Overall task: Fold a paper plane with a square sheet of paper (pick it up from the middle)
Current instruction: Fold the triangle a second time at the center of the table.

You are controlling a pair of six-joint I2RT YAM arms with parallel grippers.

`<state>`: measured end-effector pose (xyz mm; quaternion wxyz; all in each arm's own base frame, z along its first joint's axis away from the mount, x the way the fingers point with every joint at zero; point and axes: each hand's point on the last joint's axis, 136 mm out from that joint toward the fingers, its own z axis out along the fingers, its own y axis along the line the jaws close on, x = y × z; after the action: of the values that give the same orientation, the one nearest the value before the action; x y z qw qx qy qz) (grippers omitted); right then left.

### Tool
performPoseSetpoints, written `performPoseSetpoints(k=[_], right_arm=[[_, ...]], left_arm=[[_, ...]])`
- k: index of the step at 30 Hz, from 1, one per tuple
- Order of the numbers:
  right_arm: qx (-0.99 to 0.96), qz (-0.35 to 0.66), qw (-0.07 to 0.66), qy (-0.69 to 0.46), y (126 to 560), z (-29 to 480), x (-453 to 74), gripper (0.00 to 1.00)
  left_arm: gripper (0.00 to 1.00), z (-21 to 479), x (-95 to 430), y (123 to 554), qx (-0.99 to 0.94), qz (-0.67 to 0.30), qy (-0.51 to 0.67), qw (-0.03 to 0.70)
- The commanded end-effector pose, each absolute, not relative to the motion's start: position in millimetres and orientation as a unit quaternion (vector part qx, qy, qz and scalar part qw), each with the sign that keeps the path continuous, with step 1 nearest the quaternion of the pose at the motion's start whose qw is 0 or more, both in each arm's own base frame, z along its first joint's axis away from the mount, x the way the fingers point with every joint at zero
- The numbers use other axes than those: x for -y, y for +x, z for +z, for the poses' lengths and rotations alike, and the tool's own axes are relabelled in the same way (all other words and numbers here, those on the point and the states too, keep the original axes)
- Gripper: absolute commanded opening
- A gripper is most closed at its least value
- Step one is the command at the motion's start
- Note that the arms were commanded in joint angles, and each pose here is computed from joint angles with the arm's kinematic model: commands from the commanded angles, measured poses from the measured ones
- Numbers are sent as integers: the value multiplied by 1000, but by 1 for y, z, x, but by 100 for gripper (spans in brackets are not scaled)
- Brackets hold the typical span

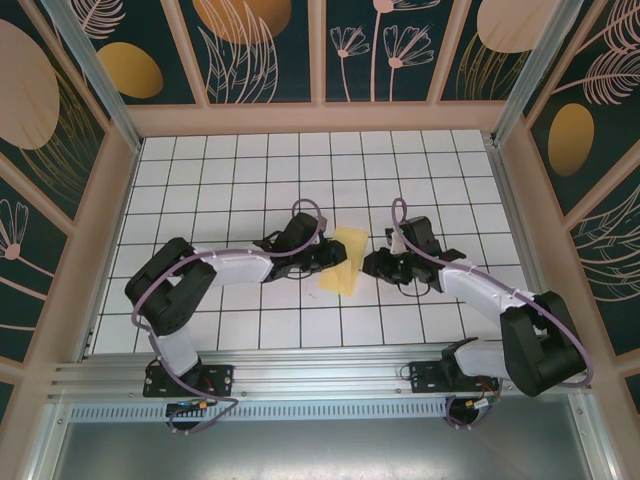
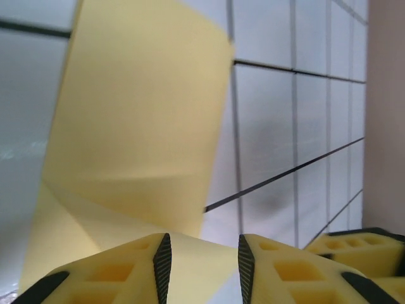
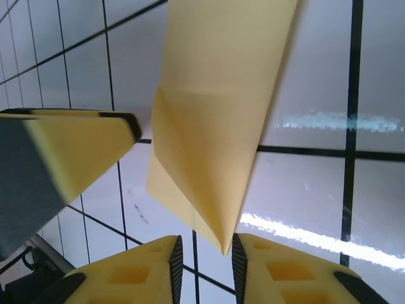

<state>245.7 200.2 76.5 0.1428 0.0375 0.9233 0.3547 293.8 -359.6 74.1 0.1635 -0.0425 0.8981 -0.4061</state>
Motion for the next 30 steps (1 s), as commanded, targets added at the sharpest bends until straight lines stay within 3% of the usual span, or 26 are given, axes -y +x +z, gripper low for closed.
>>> performPoseSetpoints(k=[1,6,12,30], right_arm=[[-912,361,173,84,262,81,-197,37],[-910,372,168,76,265,81,-209,42],[-917,362,152,66,263,71,-213,45],[-921,359,136,67,266,55,-223,49]], left_arm=[[32,88,350,301,-901,-388,-45,187],[17,85,341,294,-898,-393,-60,188],[7,71,348,286,-899,-406,-46,161],[7,22,360,290,-917,-378,-45,116]])
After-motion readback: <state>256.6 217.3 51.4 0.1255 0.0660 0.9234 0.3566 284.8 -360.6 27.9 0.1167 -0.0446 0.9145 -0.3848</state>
